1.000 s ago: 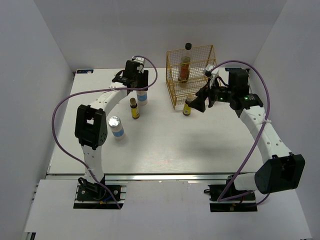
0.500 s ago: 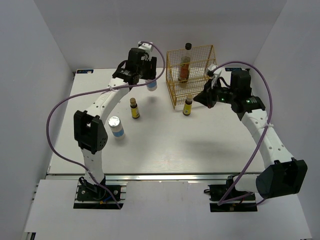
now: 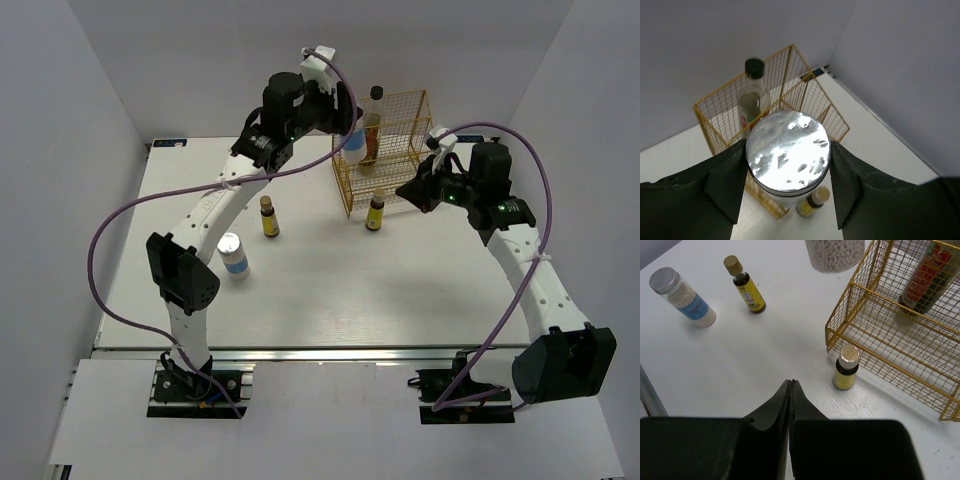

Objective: Organize the condiment bottles

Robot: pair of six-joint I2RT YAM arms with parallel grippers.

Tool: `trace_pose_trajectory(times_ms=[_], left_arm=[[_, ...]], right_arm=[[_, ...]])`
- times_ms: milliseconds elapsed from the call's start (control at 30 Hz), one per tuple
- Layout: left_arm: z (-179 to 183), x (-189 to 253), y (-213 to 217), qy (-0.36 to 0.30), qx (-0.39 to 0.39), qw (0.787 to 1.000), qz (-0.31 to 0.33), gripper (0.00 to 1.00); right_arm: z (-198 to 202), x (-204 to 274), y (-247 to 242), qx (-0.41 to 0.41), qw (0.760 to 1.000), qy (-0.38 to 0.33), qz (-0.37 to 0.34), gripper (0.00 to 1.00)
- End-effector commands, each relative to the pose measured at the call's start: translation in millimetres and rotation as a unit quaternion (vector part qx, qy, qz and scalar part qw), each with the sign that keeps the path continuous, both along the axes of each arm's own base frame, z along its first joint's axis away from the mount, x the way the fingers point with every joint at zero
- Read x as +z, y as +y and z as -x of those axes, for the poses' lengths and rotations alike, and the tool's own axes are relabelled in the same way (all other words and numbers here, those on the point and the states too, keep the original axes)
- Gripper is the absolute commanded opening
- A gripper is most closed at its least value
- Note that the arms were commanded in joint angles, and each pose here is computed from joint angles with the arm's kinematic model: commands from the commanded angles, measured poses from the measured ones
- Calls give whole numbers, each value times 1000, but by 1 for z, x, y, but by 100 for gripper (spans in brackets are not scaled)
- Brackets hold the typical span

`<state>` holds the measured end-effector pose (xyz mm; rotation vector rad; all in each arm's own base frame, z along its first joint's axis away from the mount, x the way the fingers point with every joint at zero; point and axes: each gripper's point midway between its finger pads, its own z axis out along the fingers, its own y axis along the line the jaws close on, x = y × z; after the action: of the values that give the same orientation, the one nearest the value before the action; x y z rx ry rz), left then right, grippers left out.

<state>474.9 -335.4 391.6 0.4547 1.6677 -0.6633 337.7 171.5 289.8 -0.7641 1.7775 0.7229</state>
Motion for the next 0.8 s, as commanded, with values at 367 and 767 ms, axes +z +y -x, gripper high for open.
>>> trace_pose_trajectory(times_ms=[367,767], left_arm=[[-52,44,-48,-140,21,987,79,0],[-76,10,-52,-144,46,987,49,0]], right_arm=[[2,12,-13,-27,999,-30,-9,0],[5,6,-15,-29,999,-25,-11,0]])
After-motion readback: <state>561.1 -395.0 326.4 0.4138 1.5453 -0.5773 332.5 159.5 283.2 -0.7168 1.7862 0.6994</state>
